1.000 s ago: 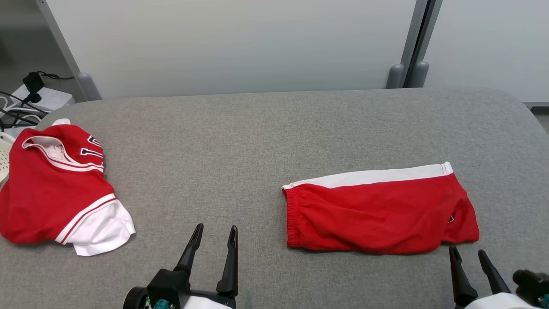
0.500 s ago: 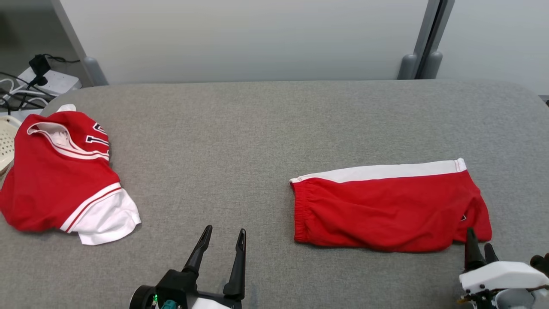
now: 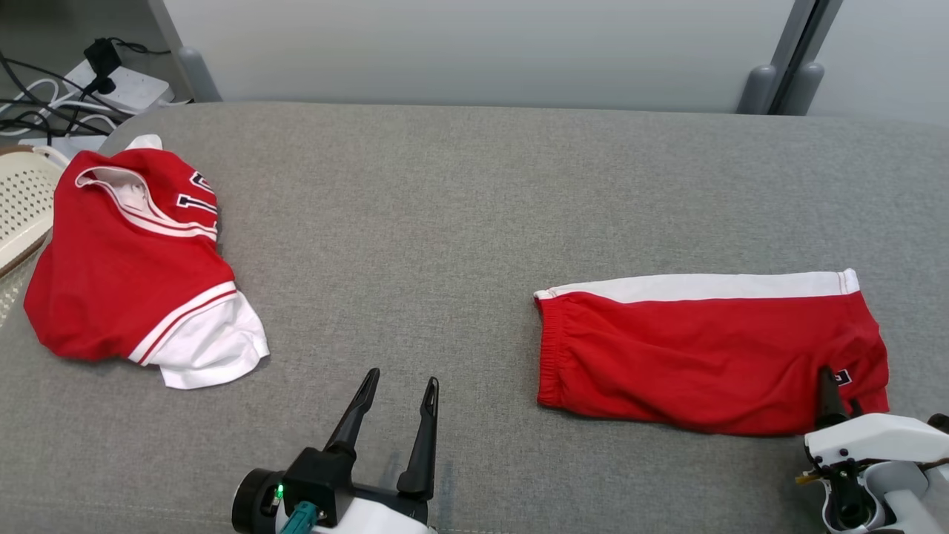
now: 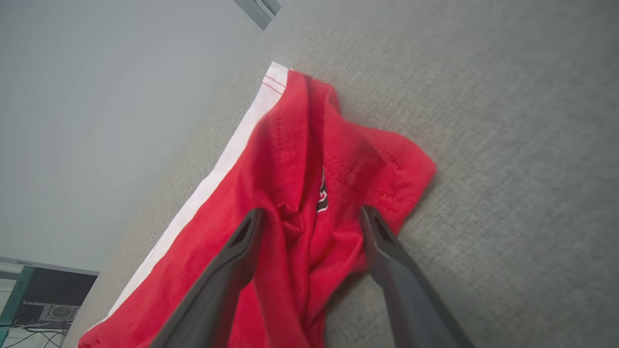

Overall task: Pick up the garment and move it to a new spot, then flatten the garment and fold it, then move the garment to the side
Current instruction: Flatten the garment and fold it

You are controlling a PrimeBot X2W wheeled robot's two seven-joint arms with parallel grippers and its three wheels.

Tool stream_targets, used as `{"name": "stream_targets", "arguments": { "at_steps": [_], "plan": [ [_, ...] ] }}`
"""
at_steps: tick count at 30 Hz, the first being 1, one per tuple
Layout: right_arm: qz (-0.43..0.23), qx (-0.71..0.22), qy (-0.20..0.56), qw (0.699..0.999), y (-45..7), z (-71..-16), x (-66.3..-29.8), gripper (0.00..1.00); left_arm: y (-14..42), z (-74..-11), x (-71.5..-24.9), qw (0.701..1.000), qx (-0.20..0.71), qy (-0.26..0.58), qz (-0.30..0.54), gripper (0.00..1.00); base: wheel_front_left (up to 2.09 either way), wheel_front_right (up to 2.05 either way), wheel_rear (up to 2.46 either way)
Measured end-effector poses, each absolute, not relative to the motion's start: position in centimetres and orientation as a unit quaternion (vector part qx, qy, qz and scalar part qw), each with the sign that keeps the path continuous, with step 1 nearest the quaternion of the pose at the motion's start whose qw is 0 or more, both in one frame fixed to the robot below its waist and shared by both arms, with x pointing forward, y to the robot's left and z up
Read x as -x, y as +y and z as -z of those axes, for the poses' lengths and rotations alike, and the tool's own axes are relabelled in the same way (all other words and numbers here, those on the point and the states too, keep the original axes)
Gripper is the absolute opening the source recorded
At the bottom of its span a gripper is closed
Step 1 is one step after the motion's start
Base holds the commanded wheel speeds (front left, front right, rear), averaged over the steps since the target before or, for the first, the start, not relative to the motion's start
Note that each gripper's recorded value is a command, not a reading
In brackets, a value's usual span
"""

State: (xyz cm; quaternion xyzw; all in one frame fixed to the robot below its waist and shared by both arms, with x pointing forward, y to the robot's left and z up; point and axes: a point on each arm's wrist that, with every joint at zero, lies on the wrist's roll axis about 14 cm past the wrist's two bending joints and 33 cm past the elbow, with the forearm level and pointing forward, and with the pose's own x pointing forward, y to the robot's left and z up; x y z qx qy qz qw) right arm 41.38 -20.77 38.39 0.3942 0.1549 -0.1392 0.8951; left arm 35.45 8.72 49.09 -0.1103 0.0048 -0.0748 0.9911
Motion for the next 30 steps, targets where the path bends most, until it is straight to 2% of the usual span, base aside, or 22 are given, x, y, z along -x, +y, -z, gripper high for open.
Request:
{"name": "stream_targets", "arguments": {
  "at_steps": [7,8,9,10,11,13,21,30],
  "plan": [
    [0.14,-0.386,0.172,0.895,-20.5,-37.6,-42.2,1.0,9.2,-49.0,-35.9,0.992,0.107,0.005,0.067,1.0,0.0,0.0,0.0],
    [0.14,-0.384,0.173,0.896,-20.5,-37.6,-42.3,0.93,9.3,-49.0,-35.9,0.992,0.107,0.005,0.066,1.0,0.0,0.0,0.0],
    [0.139,-0.38,0.176,0.897,-20.6,-37.5,-42.2,0.45,9.3,-49.0,-35.9,0.992,0.107,0.005,0.066,1.0,0.0,0.0,0.0],
    [0.14,-0.379,0.175,0.898,-20.7,-37.5,-42.2,0.38,9.3,-49.0,-35.8,0.992,0.107,0.004,0.066,1.0,0.0,0.0,0.0],
    [0.143,-0.381,0.174,0.897,-20.8,-37.5,-42.1,0.38,9.3,-49.0,-35.8,0.992,0.107,0.004,0.066,1.0,0.0,0.0,0.0],
    [0.146,-0.381,0.176,0.896,-20.9,-37.4,-41.9,0.0,9.2,-49.1,-35.8,0.992,0.107,0.004,0.068,1.0,0.0,0.0,0.0],
    [0.135,-0.377,0.163,0.902,-21.0,-38.4,-42.2,0.0,9.1,-49.4,-35.8,0.992,0.107,-0.001,0.07,1.0,0.0,0.0,0.0],
    [0.073,-0.366,0.109,0.921,-19.5,-42.2,-43.8,0.0,9.7,-50.0,-35.4,0.992,0.11,-0.011,0.061,1.0,0.0,0.0,0.0]
  ]
}}
